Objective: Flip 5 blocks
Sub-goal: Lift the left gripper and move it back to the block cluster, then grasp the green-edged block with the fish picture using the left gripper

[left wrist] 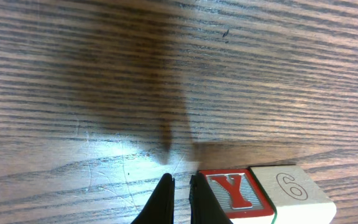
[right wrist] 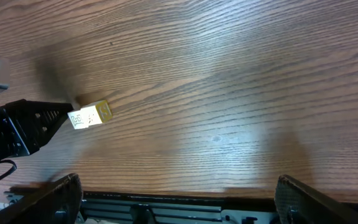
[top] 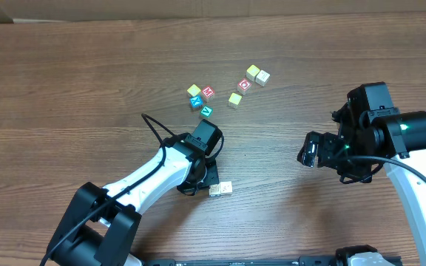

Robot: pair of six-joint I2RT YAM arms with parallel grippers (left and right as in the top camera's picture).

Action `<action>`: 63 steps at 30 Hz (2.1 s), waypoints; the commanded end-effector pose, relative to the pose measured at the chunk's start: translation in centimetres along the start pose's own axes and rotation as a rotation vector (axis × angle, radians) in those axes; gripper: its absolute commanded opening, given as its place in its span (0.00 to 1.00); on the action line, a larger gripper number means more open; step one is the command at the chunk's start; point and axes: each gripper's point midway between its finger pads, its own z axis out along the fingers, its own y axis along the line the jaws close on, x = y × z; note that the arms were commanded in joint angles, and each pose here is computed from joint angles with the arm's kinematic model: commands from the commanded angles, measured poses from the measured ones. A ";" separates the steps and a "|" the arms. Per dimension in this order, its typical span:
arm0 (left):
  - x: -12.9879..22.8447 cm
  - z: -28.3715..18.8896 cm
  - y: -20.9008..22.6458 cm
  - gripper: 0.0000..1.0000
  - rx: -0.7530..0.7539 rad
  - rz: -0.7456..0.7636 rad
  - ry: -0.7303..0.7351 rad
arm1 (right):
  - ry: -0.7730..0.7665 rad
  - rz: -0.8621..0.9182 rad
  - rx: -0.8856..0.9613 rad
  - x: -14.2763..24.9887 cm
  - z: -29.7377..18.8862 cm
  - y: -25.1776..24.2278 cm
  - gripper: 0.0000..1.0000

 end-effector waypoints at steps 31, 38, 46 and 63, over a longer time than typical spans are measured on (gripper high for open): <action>-18.5 -6.4 -5.4 0.59 0.078 0.007 -0.355 | -0.064 -0.030 -0.017 -1.2 -0.6 0.6 1.00; -19.2 -3.1 -5.3 0.62 0.005 -0.003 -0.245 | -0.058 -0.029 -0.014 -1.0 -0.6 0.6 1.00; -19.6 -2.6 -3.8 0.69 -0.059 -0.018 -0.253 | -0.053 -0.027 -0.012 -0.9 -0.6 0.5 1.00; -20.2 -0.8 -4.3 0.64 -0.024 0.144 -0.225 | -0.033 -0.021 -0.005 -0.4 -0.6 0.3 1.00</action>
